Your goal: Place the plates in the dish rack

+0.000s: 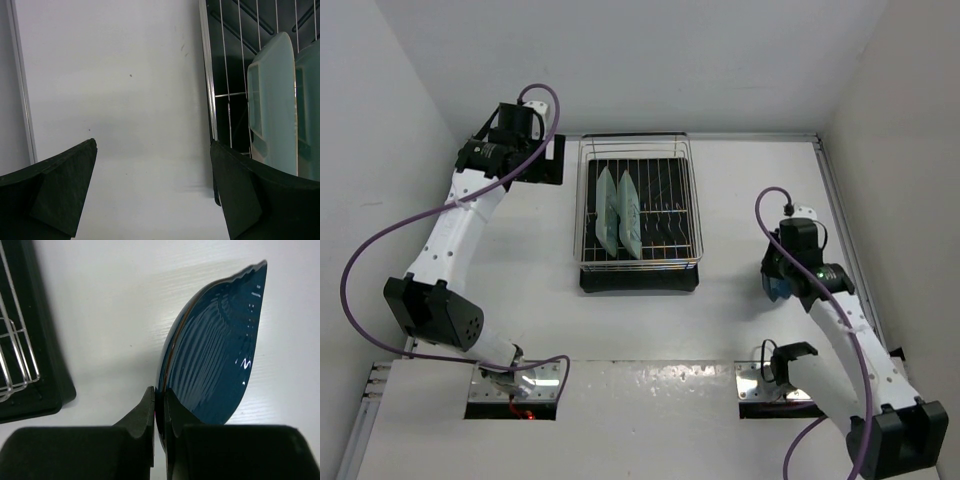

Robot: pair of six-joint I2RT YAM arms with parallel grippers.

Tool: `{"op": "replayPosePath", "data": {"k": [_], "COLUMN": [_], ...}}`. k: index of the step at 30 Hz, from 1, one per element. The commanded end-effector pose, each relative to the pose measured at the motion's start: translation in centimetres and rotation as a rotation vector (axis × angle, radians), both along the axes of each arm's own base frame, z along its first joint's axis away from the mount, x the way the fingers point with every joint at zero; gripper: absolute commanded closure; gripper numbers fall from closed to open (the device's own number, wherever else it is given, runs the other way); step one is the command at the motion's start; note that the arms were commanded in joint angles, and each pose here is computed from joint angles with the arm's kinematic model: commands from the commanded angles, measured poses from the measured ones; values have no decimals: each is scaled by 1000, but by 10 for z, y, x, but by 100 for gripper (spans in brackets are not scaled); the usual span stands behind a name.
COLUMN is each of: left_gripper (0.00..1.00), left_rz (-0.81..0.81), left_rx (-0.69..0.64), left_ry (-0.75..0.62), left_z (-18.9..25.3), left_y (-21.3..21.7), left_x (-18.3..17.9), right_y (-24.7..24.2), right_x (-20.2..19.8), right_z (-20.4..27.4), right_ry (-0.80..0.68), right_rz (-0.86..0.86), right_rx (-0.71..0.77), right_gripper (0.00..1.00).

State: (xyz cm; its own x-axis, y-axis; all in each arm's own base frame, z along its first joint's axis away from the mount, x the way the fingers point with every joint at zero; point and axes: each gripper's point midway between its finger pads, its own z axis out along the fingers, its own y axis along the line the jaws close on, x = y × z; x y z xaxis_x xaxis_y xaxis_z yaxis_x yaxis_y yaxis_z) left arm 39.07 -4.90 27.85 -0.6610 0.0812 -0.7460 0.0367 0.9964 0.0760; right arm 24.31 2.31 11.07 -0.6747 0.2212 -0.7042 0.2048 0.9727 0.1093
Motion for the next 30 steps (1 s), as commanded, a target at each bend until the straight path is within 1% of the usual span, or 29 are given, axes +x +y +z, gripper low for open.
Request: {"op": "replayPosePath", "data": {"k": [1,3,5,6,7,8,10,11,13,14,15,17,18,20,21,22,23,24,25,27,30], "left_gripper": [0,0,0,0,0,0,0,0,0,0,0,0,0,0,0,0,0,0,0,0,0], "left_rz": [0,0,0,0,0,0,-7,-7,-7,2,2,2,2,2,2,11,11,11,11,11,20], "left_rx": [-16,-16,-16,-16,-16,-16,-21,-21,-21,-19,-19,-19,-19,-19,-19,-19,-18,-18,-18,-18,-17], "left_ry": [-87,-87,-87,-87,-87,-87,-86,-86,-86,-77,-77,-77,-77,-77,-77,-77,-68,-68,-68,-68,-68], "left_z": [32,32,32,32,32,32,32,32,32,28,28,28,28,28,28,28,24,24,24,24,24], "left_y": [4,4,4,4,4,4,3,3,3,6,6,6,6,6,6,10,10,10,10,10,14], "left_x": [-1,-1,-1,-1,-1,-1,-2,-2,-2,-2,-2,-2,-2,-2,-2,-1,-2,-2,-2,-2,-4], "right_y": [3,9,24,29,44,49,62,64,73,76,83,94,102,113,125,136,145,153,174,192,219], "right_x": [38,41,48,49,49,53,55,56,58,59,60,61,61,65,62,68,65,66,61,66,69], "right_z": [87,107,139,145,161,181,204,211,240,245,264,271,289,286,295,295,303,302,304,292,284], "right_ry": [-268,-321,-402,-416,-446,-505,-544,-555,-618,-631,-686,-696,-758,-749,-759,-769,-788,-780,-786,-749,-737], "right_rz": [17,43,126,160,240,268,341,349,372,384,403,429,460,486,517,547,583,601,662,678,709], "right_rx": [19,47,88,90,131,142,174,180,229,245,286,359,411,476,559,591,641,662,689,700,720], "right_gripper": [100,100,100,100,100,100,100,100,100,100,100,100,100,100,100,100,100,100,100,100,100]}}
